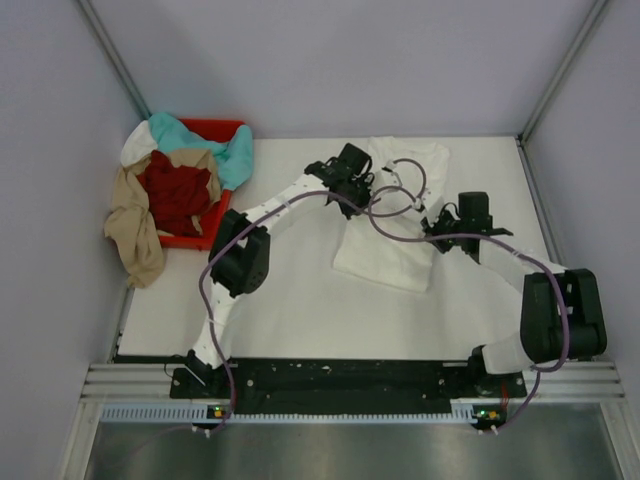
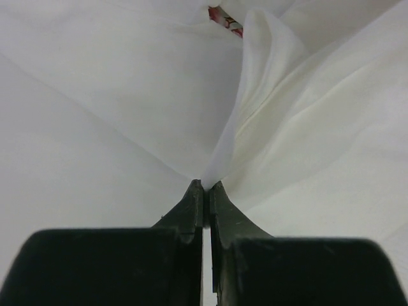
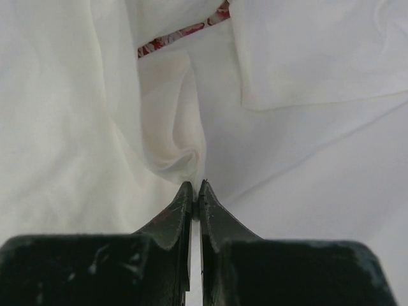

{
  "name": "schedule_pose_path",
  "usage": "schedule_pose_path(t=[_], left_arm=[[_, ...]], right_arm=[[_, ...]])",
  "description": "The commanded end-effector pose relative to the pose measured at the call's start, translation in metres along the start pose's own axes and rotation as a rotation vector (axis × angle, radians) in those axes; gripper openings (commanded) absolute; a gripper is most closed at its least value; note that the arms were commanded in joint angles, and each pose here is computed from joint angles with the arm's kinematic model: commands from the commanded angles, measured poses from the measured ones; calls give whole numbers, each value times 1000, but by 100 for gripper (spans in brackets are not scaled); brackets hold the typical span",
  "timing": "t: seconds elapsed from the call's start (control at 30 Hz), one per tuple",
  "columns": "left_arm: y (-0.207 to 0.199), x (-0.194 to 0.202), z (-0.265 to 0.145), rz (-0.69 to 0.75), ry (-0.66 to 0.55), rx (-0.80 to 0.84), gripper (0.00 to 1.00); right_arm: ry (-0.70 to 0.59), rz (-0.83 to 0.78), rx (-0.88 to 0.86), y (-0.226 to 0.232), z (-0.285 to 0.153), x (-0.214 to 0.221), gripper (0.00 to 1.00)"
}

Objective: Fold and stack the t-shirts
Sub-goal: Fold the folded rectangular tshirt in 1/3 of the way

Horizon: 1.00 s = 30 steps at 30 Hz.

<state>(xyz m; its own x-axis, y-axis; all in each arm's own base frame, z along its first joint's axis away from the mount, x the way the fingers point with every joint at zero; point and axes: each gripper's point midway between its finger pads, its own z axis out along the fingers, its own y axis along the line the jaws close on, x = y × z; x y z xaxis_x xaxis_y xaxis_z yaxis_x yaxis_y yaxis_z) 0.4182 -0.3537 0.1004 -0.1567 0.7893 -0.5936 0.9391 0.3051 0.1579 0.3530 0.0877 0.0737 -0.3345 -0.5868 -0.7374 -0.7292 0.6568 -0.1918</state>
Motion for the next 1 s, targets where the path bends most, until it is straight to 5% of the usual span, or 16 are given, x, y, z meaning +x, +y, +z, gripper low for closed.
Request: schedule_pose_path(t=[0.0, 0.5, 0.57, 0.7, 0.87, 0.97], left_arm=[[14, -15, 6, 36, -12, -66, 0], [21, 2, 37, 19, 50, -81, 1], [27, 7, 41, 13, 70, -110, 12], [52, 9, 39, -15, 98, -238, 45], [105, -19, -5, -117, 3, -387, 58], [94, -33, -31, -145, -75, -271, 59]], right_arm=[[-65, 73, 144, -48, 1, -25, 0], [64, 191, 174, -74, 28, -9, 0], [85, 205, 188, -80, 31, -7, 1], [119, 247, 287, -105, 31, -7, 19], [28, 331, 329, -125, 9, -37, 34], [-73, 265, 276, -109, -16, -64, 36]])
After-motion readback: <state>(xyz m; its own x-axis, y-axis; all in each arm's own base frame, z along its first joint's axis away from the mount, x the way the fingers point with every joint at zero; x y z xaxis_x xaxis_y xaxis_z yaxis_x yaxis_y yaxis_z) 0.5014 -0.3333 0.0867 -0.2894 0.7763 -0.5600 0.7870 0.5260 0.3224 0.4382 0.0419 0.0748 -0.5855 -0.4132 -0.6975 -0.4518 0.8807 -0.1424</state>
